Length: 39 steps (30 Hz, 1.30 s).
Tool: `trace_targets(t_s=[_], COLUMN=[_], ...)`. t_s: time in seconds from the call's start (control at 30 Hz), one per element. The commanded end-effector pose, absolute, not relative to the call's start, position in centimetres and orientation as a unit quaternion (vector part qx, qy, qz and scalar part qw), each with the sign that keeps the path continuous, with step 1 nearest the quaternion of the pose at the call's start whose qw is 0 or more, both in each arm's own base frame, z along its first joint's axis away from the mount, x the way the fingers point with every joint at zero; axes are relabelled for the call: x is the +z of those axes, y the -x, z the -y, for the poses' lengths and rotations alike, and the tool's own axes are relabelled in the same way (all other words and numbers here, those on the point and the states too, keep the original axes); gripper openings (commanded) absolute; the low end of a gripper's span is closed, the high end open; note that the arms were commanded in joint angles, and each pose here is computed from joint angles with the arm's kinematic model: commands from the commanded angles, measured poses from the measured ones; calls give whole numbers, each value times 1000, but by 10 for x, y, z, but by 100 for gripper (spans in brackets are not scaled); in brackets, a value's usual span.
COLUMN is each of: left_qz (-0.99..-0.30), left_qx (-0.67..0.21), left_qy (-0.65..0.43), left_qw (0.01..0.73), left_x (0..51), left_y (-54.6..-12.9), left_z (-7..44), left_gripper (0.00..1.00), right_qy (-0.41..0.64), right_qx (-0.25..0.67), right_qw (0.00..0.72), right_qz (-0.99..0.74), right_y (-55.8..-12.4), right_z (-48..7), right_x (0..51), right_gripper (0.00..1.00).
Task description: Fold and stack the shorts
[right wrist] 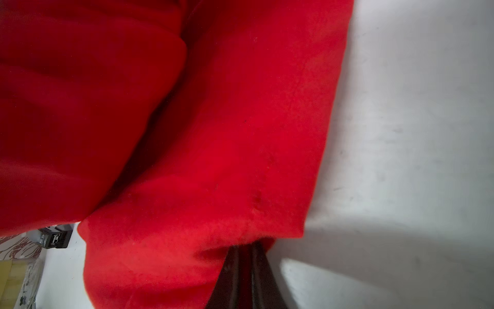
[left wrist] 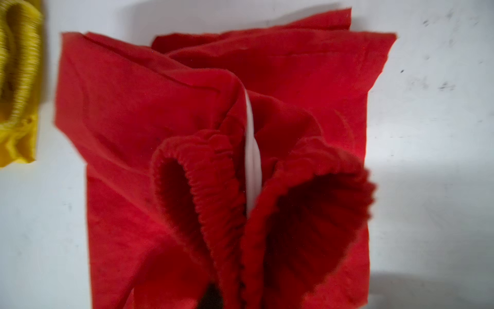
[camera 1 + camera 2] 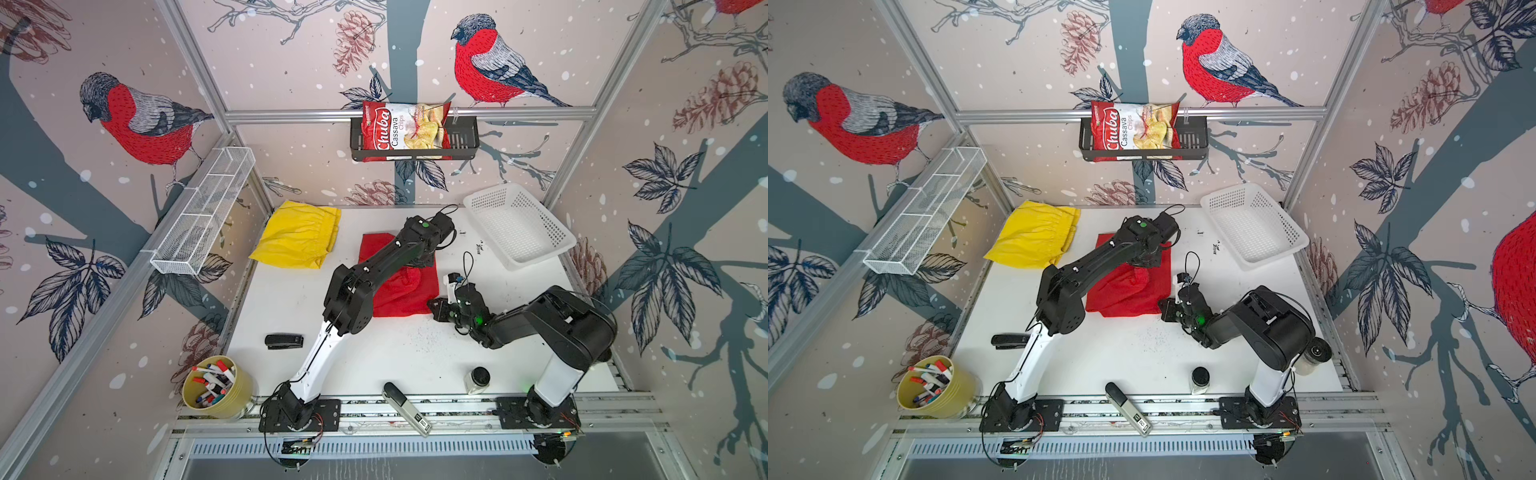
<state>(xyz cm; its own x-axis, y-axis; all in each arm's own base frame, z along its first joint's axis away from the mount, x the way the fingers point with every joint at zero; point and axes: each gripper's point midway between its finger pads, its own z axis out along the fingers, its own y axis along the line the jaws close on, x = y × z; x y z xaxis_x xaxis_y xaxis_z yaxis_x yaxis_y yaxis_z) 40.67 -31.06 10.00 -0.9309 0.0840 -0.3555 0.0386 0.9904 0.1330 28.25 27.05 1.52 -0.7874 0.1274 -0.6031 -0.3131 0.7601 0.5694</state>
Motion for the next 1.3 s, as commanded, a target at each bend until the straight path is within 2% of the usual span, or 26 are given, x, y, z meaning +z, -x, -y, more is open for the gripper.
trace_targets(t_s=[0.0,0.13,0.33,0.43,0.57,0.7,0.83,0.97,1.07,1.27], left_qz=[-987,-984,-950,-931,-927,-931,-942,-950,-953,-959], left_qx=[26,-78,-198,-210,-152,-104,-59,-33,-42,-92], left_qy=[-27,-37,-53,-52,-1,49,61,70,87,118], left_qw=[159,154,234,293,343,346,326,304,286,242], left_x=[76,81,179,236,256,220,180,144,114,57], left_y=[-405,-406,-414,-416,-413,-404,-382,-365,-358,-349], left_z=[328,368,395,376,308,238,201,172,155,142], left_gripper=[68,72,73,74,66,55,52,52,57,60], right_qy=[43,41,24,13,13,46,100,132,130,75], right_qx=[288,277,247,230,245,286,293,304,305,304], right_qw=[241,248,263,277,320,363,374,344,321,287], right_qz=[-926,-927,-932,-933,-915,-886,-874,-879,-887,-905], right_y=[-253,-251,-243,-242,-256,-284,-314,-342,-359,-370], right_z=[-247,-239,-210,-196,-201,-240,-292,-340,-357,-330], right_x=[-26,-21,-11,1,46,108,138,122,96,51], right_gripper=[14,14,14,15,22,31,34,34,31,29])
